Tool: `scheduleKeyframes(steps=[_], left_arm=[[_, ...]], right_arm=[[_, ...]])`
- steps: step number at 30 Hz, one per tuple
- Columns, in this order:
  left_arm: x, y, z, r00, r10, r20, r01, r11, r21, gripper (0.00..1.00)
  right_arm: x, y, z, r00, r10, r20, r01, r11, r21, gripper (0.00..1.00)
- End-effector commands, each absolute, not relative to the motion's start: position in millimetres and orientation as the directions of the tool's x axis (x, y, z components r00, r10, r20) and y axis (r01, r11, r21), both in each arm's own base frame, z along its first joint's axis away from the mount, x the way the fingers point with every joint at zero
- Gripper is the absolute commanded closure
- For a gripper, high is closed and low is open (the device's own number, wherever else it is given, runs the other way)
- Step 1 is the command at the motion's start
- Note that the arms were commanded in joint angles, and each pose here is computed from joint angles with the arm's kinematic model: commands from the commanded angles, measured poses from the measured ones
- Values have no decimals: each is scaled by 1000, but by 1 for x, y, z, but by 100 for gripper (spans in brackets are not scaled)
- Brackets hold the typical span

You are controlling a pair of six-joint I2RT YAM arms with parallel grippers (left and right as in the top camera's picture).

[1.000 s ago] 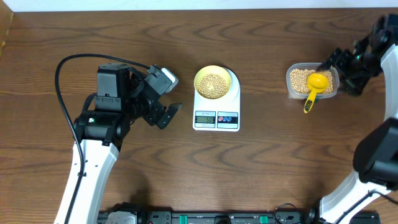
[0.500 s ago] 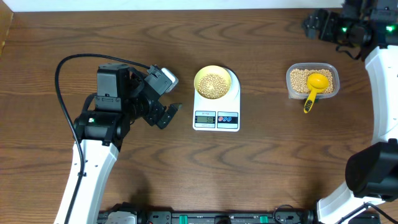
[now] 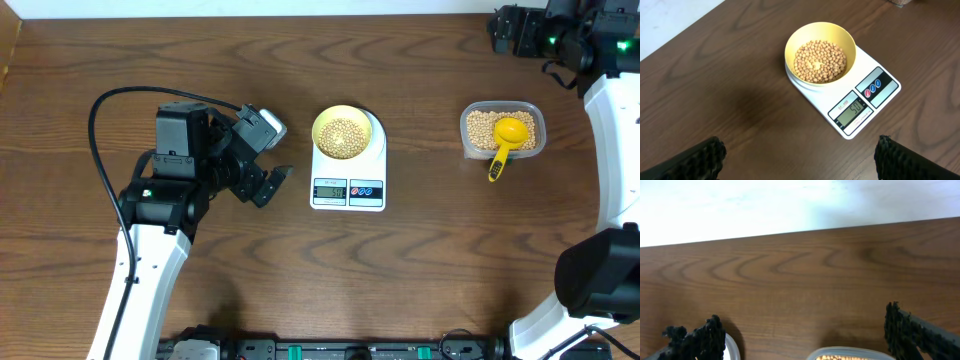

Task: Scoop item into bowl and weigh 50g on scale
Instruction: 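Raise the open right gripper away from the tub and hold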

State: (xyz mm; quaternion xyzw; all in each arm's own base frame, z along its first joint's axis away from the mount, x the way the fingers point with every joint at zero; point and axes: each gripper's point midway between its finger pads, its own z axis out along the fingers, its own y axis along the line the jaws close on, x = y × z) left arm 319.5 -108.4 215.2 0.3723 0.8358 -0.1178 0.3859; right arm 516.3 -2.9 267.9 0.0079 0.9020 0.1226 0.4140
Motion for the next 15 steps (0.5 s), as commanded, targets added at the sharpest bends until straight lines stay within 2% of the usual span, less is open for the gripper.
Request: scheduleKeyframes(steps=[1,15], left_arm=[[319,-106,212,-441,523,-730,702,708,83,3],[319,-106,212,-441,523,-730,702,708,83,3]], right_arm=[[515,-4,273,-651,98,-753,-94,974,208,1],[508,-4,266,-683,101,-723,-85,973,217,1]])
